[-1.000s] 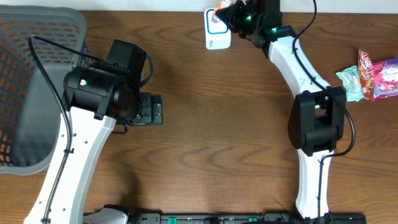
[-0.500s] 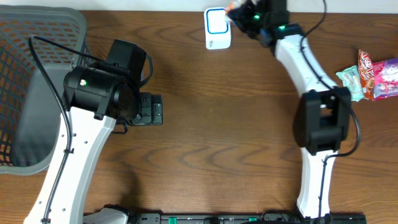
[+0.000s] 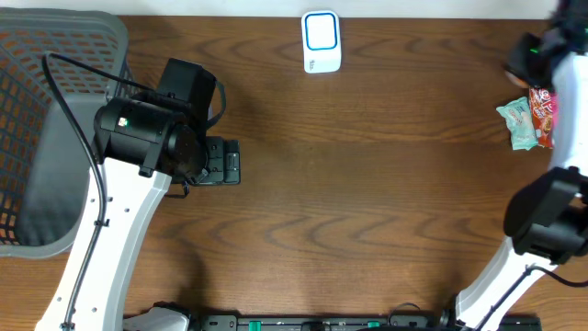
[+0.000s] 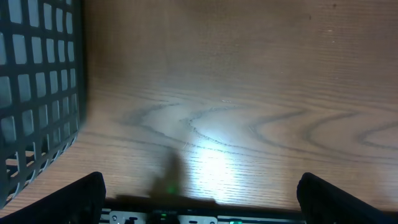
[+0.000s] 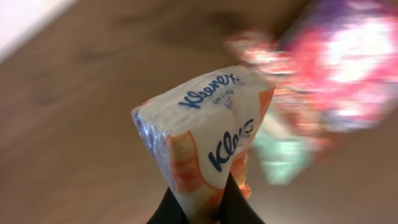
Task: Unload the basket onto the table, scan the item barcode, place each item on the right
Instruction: 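Carry the Kleenex pack right and drop it onto the pile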
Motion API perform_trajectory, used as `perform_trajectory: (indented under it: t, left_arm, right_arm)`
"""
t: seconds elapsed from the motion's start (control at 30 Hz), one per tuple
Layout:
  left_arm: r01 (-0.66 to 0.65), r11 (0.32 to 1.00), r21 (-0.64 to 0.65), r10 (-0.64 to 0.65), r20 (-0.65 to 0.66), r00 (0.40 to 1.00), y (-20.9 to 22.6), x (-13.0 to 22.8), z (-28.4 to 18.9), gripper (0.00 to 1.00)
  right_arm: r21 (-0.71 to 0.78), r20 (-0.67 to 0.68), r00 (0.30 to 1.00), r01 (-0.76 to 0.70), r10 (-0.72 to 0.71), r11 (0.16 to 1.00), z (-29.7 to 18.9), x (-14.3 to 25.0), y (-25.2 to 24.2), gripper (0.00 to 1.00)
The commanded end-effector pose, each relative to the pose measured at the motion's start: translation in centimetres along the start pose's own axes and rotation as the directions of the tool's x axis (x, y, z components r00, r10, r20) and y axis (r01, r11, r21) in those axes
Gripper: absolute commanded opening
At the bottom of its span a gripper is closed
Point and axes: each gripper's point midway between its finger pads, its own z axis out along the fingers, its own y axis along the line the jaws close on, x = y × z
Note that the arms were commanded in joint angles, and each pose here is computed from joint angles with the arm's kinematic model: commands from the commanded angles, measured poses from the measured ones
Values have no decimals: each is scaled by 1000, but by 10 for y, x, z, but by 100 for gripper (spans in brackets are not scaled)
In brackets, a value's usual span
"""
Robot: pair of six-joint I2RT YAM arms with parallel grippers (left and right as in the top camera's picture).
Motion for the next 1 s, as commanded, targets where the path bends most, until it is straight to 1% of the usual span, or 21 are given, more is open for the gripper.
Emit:
perform_trajectory:
  t: [0.0, 0.07, 0.2, 0.3, 0.4, 0.63, 0.73, 0.83, 0.97]
  left_arm:
    - [5, 1000, -9, -6, -6, 1000, 2, 0, 1, 98]
    - [5, 1000, -9, -6, -6, 1000, 2, 0, 1, 98]
    - [5, 1000, -9, -6, -6, 1000, 2, 0, 1, 98]
    - [5, 1000, -9, -6, -6, 1000, 2, 0, 1, 98]
    - [5, 1000, -9, -6, -6, 1000, 2, 0, 1, 98]
    - [5, 1000, -9, -6, -6, 1000, 2, 0, 1, 98]
    - [5, 1000, -9, -6, -6, 1000, 2, 0, 1, 98]
    - [5, 1000, -9, -6, -6, 1000, 2, 0, 1, 98]
    - [5, 1000, -9, -6, -6, 1000, 2, 0, 1, 98]
  right_arm:
    - [151, -20, 998, 64, -62, 987, 12, -2, -45, 1]
    - [175, -46, 999, 22, -14, 984, 20, 1, -63, 1]
    - [229, -96, 995, -18, 41, 973, 33, 10, -97, 1]
    - [292, -96, 985, -108, 141, 950, 34, 15, -123, 1]
    - [295, -89, 978, -157, 191, 943, 35, 15, -135, 1]
    - [168, -73, 975, -195, 210, 966, 41, 5, -121, 1]
    - [139, -45, 979, -193, 201, 971, 43, -4, -112, 5]
    - [127, -16, 981, -191, 194, 973, 48, -11, -108, 12]
    - [128, -7, 977, -208, 211, 970, 63, -13, -108, 18]
